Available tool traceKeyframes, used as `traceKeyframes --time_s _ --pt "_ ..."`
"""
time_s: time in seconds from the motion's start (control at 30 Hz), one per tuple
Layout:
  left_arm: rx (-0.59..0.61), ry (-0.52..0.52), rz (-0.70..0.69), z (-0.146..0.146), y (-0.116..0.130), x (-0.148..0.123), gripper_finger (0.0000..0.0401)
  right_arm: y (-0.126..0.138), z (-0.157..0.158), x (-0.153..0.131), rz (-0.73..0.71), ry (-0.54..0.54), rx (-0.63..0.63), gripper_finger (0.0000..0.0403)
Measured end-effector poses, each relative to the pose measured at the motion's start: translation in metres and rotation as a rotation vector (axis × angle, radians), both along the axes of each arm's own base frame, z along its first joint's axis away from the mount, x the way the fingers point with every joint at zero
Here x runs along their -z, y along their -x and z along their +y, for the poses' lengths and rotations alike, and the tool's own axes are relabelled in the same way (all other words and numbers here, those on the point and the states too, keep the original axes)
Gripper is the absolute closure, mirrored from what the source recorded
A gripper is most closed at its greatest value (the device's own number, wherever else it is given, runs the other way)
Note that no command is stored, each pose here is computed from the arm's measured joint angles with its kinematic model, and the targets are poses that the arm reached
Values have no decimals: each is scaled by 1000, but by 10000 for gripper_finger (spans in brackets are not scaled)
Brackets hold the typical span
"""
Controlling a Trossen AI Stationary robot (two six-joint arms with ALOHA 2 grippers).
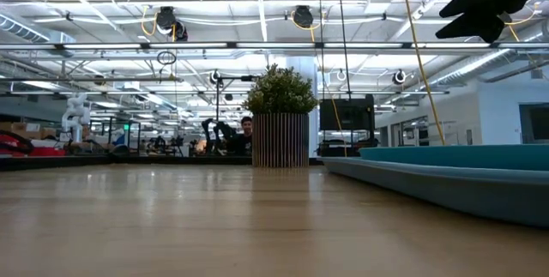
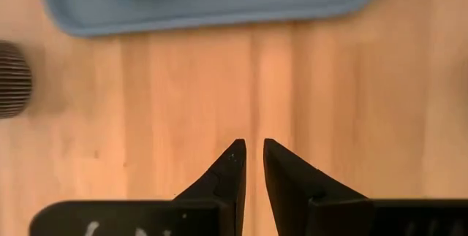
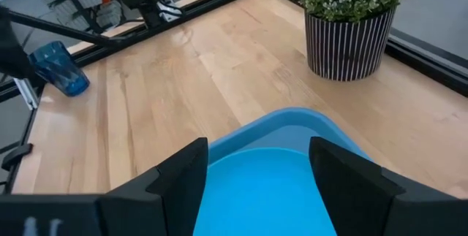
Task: Pick and place plate/cup/fork/spoon on tray
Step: Move the blue tray to the center of the table
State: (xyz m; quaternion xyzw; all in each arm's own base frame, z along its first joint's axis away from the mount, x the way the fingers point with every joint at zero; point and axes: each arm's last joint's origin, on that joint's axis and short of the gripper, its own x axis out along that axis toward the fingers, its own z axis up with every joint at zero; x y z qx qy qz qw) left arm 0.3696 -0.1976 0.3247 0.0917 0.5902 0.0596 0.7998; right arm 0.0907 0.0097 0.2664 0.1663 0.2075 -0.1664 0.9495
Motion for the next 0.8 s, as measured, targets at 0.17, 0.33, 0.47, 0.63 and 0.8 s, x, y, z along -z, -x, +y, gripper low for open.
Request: traceKeyframes --time_s 0.17,0.33,0.47,0.63,0.8 --pt "47 1 -51 -18 23 -17 348 0 0 0 -9 -21 11 172" --pt "57 -164 -129 -8 21 -24 348 -3 0 -1 -24 -41 58 172" --pt "97 -214 -129 14 -1 -15 348 -8 1 1 7 11 58 172" --pt "150 -116 -218 42 -40 0 348 -18 3 1 26 87 20 172" --pt "123 -96 -364 72 -74 17 348 -21 4 -3 5 137 -12 172"
